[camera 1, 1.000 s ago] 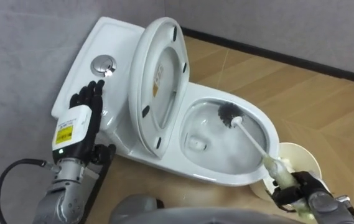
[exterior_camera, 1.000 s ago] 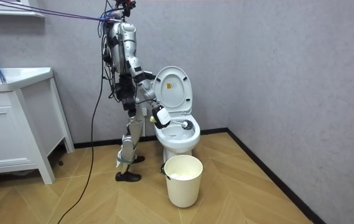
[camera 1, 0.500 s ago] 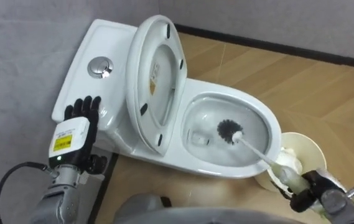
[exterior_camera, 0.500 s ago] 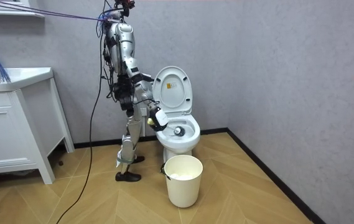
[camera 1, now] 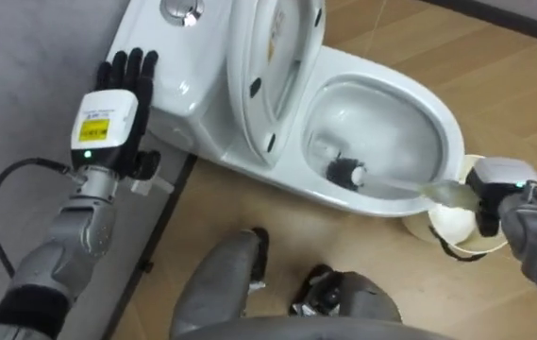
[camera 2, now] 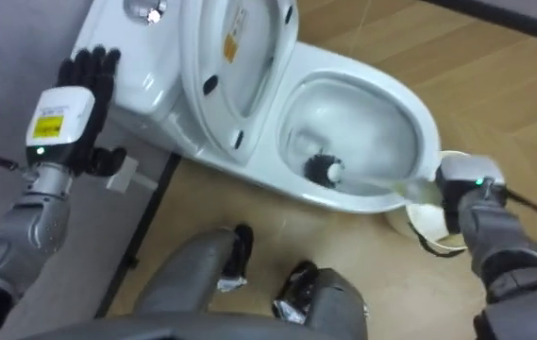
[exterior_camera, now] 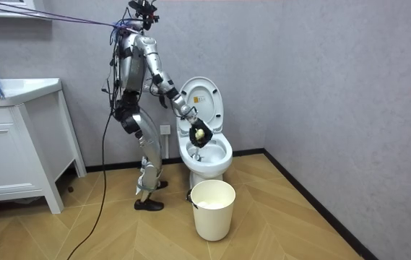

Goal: Brush toilet

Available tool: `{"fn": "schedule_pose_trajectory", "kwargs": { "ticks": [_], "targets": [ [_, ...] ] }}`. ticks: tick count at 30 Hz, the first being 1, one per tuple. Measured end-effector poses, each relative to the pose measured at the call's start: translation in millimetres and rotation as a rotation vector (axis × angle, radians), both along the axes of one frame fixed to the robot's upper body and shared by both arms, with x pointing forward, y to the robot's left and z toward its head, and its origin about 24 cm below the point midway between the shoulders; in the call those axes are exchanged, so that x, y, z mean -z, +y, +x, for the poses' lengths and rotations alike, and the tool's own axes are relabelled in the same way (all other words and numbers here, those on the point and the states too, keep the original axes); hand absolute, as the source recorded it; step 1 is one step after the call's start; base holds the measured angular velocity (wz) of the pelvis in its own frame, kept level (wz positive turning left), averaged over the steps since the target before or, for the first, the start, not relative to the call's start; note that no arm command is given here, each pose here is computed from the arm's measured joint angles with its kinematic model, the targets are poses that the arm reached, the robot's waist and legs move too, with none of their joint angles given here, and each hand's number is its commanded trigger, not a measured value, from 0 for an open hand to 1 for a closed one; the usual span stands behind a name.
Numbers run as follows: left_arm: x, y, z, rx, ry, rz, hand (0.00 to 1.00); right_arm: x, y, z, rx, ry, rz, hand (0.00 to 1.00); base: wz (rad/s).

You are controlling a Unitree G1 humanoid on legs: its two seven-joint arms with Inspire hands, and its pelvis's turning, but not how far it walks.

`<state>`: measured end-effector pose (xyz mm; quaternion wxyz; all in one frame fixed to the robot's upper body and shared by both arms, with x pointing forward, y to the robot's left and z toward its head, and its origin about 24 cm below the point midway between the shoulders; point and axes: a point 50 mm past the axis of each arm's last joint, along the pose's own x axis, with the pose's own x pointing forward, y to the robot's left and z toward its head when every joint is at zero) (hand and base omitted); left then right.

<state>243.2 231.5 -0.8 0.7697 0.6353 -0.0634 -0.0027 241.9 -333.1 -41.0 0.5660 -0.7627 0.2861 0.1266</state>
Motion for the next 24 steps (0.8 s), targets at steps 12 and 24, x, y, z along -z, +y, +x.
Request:
{"fn": "schedule_pose_trajectory", "kwargs": {
  "ticks": [12, 24],
  "targets": [
    [-38, -19.8, 30, 0.163, -0.218, 0.003, 0.0, -58, -1, 47, -0.175, -0.22, -0.212, 1.0, 0.09],
    [-57, -10.3, 33, 0.137, -0.337, 0.045, 0.0, -71, -10, 56, 0.136, -0.399, 0.086, 1.0, 0.05]
  ]
}}
